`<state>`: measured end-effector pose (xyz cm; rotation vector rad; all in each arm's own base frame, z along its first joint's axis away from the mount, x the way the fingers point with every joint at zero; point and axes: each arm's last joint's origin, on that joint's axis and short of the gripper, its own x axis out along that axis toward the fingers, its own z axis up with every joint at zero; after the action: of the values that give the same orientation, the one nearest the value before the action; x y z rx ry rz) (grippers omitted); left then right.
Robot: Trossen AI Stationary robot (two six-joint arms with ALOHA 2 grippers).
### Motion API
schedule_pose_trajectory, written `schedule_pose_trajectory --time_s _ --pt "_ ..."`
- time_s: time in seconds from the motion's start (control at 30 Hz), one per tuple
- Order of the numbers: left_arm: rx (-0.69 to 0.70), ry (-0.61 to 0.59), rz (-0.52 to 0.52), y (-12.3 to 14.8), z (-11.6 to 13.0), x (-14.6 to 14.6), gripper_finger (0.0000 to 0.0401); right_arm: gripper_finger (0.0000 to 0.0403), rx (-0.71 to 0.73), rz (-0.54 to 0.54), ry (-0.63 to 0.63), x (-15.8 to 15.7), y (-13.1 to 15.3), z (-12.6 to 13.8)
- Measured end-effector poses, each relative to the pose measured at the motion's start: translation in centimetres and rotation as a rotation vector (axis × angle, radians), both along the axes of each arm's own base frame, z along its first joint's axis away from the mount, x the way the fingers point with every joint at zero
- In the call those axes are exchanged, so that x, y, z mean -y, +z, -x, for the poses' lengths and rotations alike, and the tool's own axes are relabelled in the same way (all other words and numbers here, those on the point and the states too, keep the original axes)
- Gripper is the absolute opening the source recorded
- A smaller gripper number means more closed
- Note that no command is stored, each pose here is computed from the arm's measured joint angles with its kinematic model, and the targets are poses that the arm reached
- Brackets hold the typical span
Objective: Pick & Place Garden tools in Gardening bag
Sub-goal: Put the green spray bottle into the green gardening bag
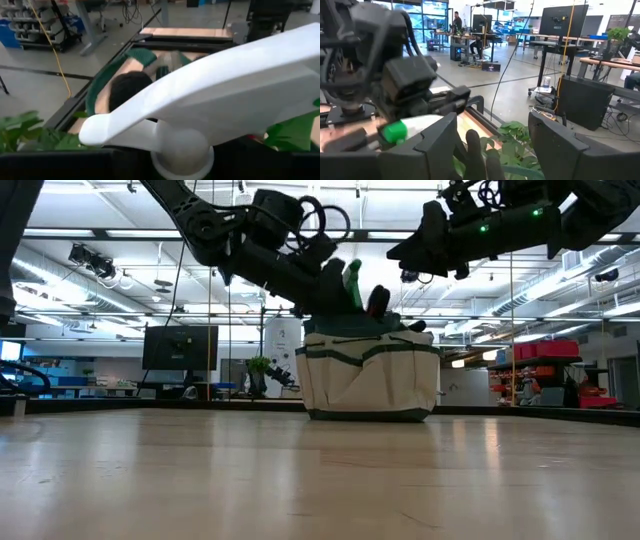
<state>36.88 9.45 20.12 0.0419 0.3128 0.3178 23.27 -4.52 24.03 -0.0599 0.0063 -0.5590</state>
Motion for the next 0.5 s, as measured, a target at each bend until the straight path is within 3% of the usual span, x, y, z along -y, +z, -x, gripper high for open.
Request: schedule_pose_trajectory --time_s 0.23,0.5 --pt "-0.025 0.005 0.021 -1.6 -0.6 -0.2 0.0133 0.0247 0.002 -0.001 0.014 0.0 0.0 0.0" --pt "-0.006 0.005 0.022 -0.9 -0.3 0.0 0.0133 0.0247 -0.006 -0.002 0.014 0.0 -0.1 0.0"
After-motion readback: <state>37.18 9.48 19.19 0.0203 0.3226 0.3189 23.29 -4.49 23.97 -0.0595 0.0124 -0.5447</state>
